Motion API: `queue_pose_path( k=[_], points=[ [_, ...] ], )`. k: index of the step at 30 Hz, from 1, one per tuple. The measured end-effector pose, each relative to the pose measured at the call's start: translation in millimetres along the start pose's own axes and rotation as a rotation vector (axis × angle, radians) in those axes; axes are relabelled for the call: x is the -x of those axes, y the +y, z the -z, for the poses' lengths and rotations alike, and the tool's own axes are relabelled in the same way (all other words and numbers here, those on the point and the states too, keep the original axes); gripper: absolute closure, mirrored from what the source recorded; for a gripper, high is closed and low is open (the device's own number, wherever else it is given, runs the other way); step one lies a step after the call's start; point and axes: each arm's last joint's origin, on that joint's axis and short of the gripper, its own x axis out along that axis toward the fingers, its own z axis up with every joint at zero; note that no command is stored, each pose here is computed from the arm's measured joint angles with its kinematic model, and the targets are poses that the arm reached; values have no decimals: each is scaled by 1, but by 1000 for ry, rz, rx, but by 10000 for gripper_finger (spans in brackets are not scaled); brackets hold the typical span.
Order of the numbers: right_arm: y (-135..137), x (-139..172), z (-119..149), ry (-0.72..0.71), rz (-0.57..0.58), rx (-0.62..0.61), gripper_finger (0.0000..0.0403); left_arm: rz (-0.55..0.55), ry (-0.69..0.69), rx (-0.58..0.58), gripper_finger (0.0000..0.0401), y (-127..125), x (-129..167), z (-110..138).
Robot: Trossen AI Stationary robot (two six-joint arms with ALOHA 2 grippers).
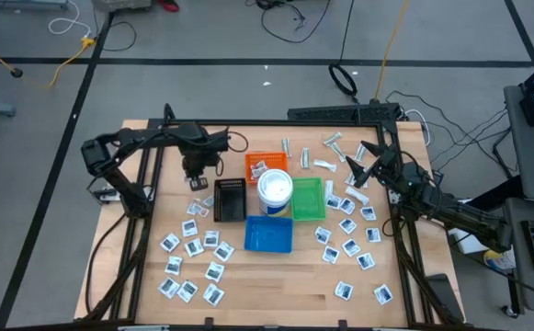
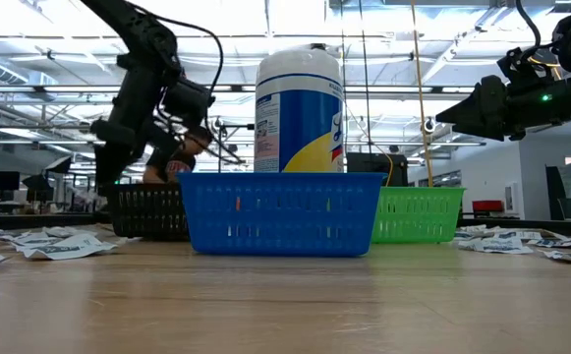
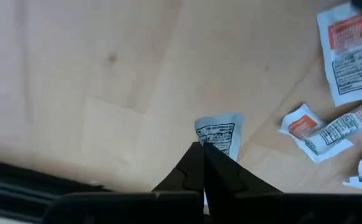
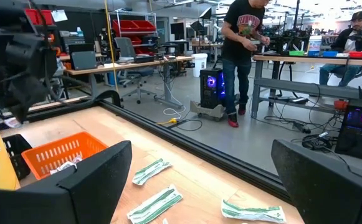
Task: Pick & Place First Aid Supplies
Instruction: Put the orange ointment pack into the orange bin
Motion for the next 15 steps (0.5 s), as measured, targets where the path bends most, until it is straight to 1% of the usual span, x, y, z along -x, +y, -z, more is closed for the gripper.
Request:
queue_pose_path(
  k=[8,13,15],
  points=[
    [0,0,0,1,0,0,23,-14,-88,7,401,14,37,-8],
    [0,0,0,0,0,0,23,-31,-164,-28,401,16,62,-32],
    [0,0,0,0,0,0,23,-33,-170,-46,401,17,70,-44]
  ],
)
